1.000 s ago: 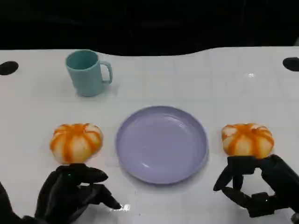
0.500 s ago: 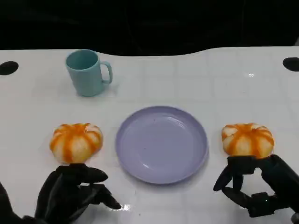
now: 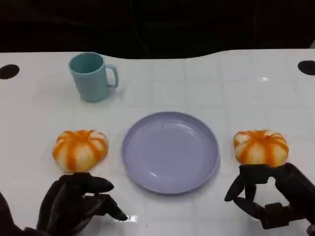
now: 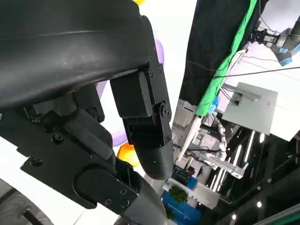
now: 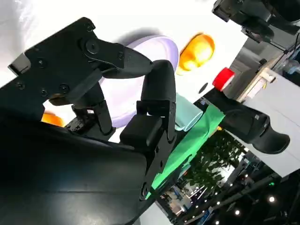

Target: Grasp the bread from the table and place it into the plate.

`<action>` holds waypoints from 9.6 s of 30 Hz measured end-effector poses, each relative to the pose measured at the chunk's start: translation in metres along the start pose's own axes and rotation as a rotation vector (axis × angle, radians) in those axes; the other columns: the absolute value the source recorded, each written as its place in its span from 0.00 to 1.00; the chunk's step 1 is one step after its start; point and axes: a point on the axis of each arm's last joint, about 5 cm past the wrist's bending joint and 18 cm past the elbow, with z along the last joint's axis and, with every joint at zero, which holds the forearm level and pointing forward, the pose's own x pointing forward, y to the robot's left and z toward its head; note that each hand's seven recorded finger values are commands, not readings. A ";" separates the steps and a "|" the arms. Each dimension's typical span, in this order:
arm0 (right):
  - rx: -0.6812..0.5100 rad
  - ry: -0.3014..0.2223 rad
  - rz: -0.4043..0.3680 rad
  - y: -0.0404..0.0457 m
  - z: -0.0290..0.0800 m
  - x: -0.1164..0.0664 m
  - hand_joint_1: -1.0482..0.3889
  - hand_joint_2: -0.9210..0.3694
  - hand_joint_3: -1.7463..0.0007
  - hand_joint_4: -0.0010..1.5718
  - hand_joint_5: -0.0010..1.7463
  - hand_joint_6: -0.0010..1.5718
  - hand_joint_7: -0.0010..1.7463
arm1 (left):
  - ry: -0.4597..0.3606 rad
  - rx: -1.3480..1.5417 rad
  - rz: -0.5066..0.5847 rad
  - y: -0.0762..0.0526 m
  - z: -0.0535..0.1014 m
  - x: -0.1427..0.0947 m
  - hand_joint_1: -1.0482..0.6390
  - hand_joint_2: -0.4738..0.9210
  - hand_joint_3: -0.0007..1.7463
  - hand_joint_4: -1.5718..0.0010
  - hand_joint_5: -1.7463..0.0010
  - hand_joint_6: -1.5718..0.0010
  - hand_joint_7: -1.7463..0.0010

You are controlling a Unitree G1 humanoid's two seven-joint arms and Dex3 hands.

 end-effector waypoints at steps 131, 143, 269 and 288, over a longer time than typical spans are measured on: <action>-0.818 0.123 0.017 -0.0233 -0.041 0.085 0.77 0.39 0.50 0.63 1.00 0.55 0.89 | 0.005 -0.004 0.013 -0.002 -0.001 -0.003 0.07 0.81 0.00 0.00 0.76 0.00 1.00; -0.671 -0.040 -0.109 -0.0192 -0.026 0.102 0.79 0.60 0.16 0.67 1.00 0.58 0.91 | 0.009 -0.008 0.013 -0.003 -0.001 -0.003 0.07 0.81 0.00 0.00 0.76 0.00 1.00; -0.067 0.004 0.009 -0.0104 0.018 -0.015 0.57 0.35 0.42 0.44 0.95 0.44 0.71 | 0.004 0.006 0.007 -0.007 0.001 -0.002 0.06 0.82 0.00 0.00 0.76 0.00 1.00; -0.064 -0.024 -0.023 -0.0031 0.010 -0.010 0.58 0.40 0.38 0.46 0.94 0.44 0.72 | 0.006 0.007 0.013 -0.005 0.000 -0.002 0.06 0.81 0.00 0.00 0.76 0.00 1.00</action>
